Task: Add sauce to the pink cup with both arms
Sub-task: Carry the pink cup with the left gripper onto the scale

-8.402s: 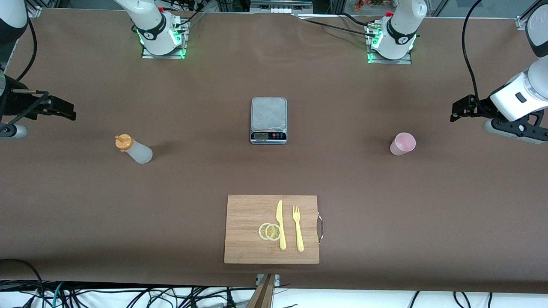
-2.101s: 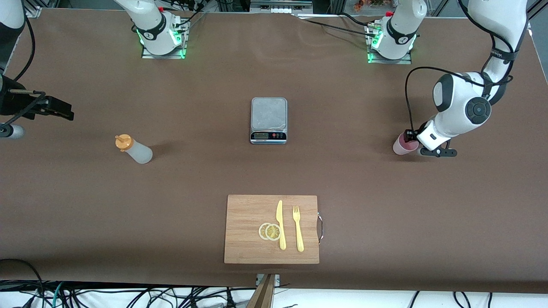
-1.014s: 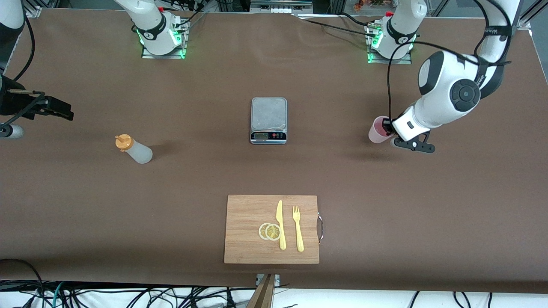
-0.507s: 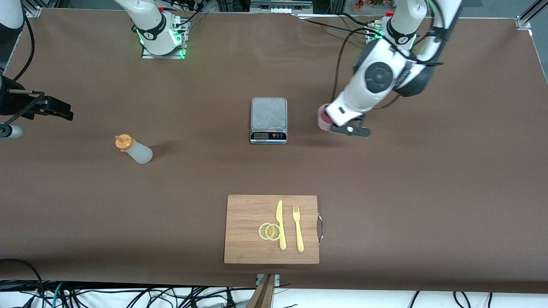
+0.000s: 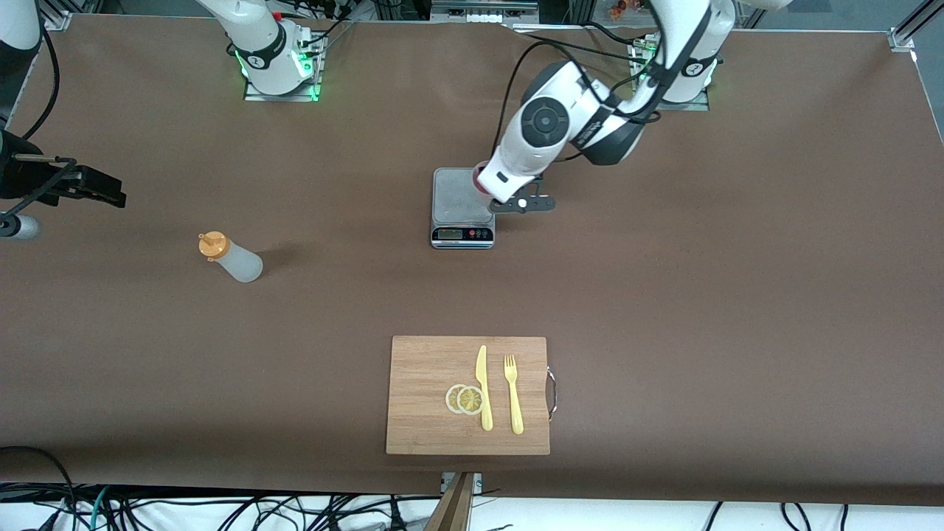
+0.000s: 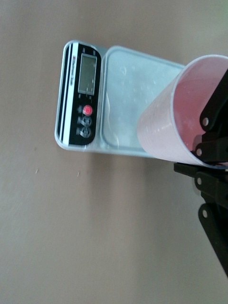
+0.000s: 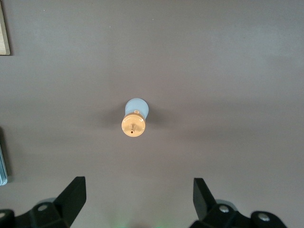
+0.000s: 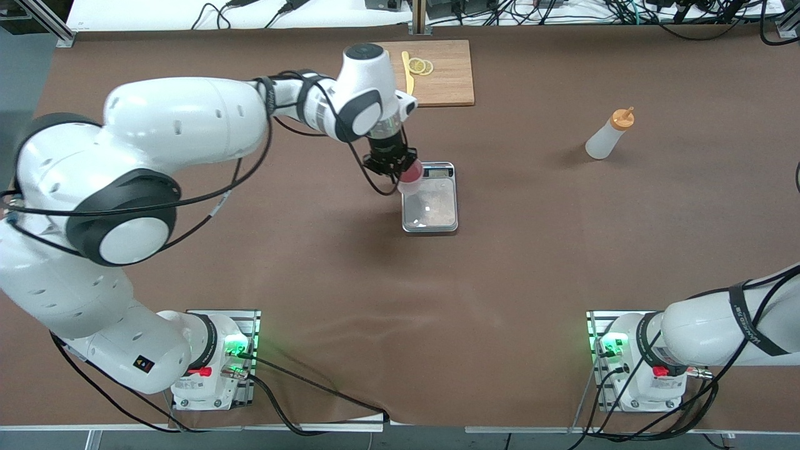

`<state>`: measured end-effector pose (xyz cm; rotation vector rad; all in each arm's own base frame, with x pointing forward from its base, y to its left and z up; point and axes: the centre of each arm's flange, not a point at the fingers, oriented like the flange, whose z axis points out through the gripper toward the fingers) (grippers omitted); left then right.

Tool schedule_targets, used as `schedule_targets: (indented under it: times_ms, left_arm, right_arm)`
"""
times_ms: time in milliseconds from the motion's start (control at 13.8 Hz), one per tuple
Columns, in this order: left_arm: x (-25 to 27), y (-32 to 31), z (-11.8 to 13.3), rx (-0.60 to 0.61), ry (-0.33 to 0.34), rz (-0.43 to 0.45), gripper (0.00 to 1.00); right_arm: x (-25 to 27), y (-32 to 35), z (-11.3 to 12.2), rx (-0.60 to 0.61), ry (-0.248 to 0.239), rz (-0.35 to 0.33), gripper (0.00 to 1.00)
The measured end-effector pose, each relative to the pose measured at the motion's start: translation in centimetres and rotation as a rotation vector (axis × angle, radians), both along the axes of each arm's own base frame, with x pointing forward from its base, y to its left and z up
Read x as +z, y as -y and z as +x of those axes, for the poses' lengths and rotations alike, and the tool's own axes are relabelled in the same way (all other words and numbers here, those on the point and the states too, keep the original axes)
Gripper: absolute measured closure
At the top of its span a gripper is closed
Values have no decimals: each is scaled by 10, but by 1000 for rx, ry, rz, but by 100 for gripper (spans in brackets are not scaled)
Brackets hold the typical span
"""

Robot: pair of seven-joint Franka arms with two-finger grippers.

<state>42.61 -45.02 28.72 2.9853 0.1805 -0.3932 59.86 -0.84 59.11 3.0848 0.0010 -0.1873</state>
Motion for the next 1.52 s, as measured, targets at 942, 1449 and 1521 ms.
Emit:
schedule_targets:
  times_ms: [942,1449,1521]
  left_arm:
    - [-42,42,-16,26,6,-14,81]
    - [-3,27,-1,31,-8,8,11]
    - [9,17,4,28,-21,20,2]
  right_arm:
    - [0,0,0,-1,0,0,0]
    - [0,0,0,-1,0,0,0]
    - [0,0,0,-1,0,0,0]
